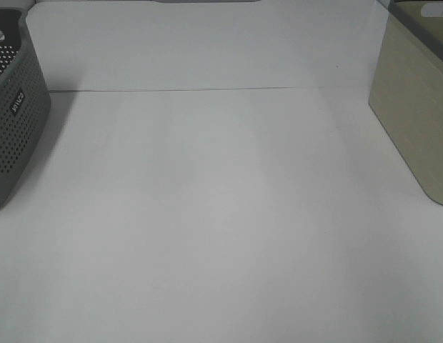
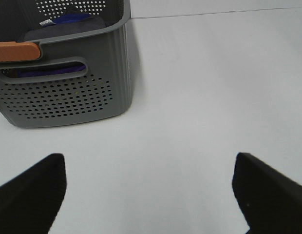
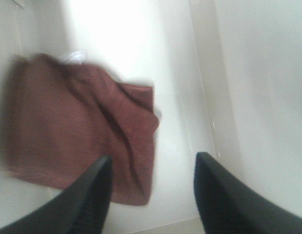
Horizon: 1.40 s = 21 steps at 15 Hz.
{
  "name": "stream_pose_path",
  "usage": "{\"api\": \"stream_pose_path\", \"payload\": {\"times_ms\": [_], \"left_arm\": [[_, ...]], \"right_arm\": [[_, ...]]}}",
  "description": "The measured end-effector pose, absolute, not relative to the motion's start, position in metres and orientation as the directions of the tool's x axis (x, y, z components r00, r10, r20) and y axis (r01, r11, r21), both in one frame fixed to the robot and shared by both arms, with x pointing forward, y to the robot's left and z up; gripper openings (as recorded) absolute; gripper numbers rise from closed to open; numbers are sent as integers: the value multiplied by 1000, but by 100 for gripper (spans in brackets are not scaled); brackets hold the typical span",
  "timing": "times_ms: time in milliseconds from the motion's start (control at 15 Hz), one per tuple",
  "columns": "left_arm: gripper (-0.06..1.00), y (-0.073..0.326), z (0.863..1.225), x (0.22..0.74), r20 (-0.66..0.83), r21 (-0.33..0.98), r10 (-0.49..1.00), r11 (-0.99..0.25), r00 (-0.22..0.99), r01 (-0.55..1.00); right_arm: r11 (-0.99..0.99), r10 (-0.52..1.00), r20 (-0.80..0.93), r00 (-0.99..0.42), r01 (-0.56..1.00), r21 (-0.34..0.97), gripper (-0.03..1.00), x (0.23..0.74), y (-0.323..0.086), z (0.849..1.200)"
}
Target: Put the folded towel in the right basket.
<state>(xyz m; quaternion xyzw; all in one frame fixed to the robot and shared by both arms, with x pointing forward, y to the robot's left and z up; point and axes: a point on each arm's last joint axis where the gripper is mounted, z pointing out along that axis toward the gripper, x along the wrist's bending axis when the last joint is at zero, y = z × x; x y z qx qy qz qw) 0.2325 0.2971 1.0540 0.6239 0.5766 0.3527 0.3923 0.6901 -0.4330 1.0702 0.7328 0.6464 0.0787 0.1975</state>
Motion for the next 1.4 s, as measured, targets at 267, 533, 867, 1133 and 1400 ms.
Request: {"api": "stream_pose_path", "payload": {"times_ms": [267,533,867,1133,1400], "left_arm": [[88,297,1054,233,-12,896,996,-27,86,443],[88,297,1054,233,-12,896,996,-27,86,443],[88,297,1054,233,-12,896,996,-27,86,443],[88,297,1054,233,-12,896,996,-27,86,443],[88,297,1054,233,-12,896,996,-27,86,443]], "right_arm": [[-109,982,-100,161,910,400,57,690,-430,1071],[-163,986,61,154,833,529,59,670,-408,1130],[-56,998,45,34,738,672,60,631,-352,1206],[34,996,35,-82,714,700,60,584,-304,1232],[65,998,-28,-60,780,622,60,531,-306,1210]]}}
